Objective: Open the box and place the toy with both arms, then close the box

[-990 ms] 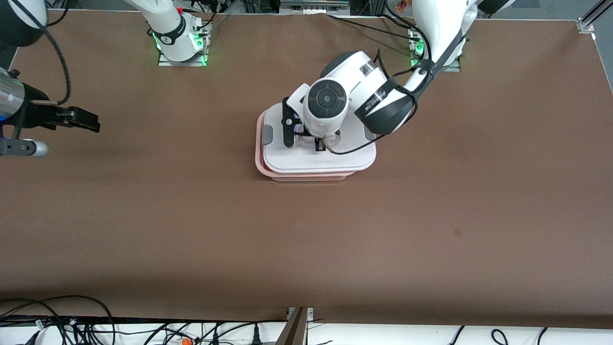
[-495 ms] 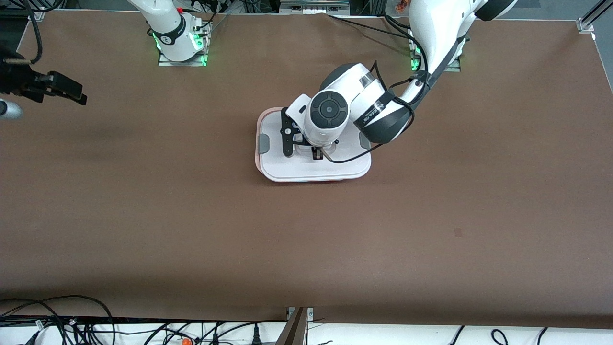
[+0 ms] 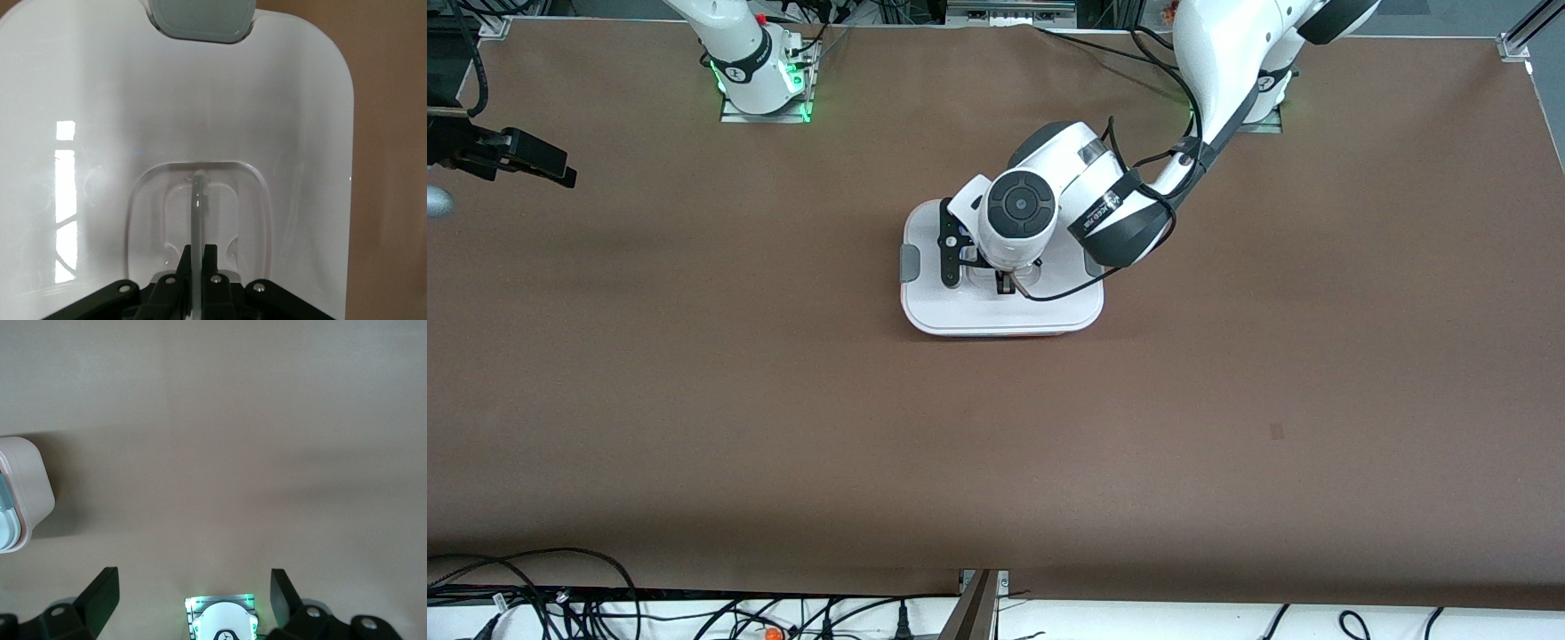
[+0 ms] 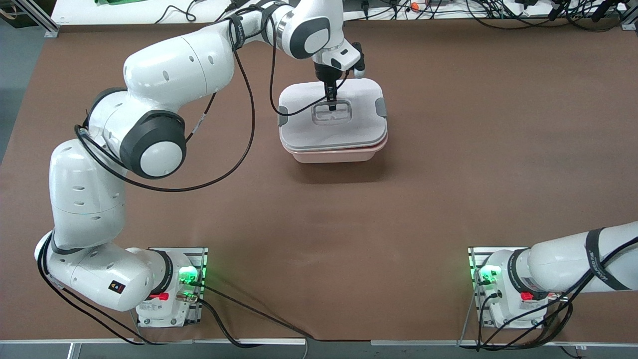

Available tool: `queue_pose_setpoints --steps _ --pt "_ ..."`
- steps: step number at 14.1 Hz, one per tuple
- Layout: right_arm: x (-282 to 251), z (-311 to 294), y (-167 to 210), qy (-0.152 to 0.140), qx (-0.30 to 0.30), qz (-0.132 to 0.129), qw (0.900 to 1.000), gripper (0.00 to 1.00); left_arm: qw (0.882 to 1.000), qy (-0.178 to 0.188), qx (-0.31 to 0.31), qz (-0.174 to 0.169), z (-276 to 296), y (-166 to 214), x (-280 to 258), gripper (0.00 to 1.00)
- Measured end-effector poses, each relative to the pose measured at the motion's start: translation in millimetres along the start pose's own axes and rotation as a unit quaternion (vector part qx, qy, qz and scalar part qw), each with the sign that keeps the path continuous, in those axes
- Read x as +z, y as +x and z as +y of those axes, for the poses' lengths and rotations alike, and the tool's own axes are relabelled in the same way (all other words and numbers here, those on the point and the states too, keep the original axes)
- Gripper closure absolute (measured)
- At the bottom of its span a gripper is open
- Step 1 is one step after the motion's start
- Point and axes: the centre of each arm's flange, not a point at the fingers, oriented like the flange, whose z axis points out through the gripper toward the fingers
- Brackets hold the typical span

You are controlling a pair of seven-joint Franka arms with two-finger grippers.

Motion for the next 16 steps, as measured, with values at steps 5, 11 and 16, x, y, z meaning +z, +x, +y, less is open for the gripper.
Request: queue_pose_setpoints --steps 5,11,16 --pt "0.5 -0.3 0.4 0.000 0.001 -0.001 1.000 0.00 1.000 0.000 0.005 -0.004 3.5 4.2 4.5 0.93" --pt "1.1 -0.4 1.0 0.000 0.002 -0.001 1.000 0.00 1.000 -0.001 0.010 -0.008 8.1 8.9 8.9 0.93" --pt "1.2 -0.6 1.5 0.000 0.001 0.000 1.000 0.00 1.000 -0.002 0.011 -0.009 8.3 9.1 10.4 0.93"
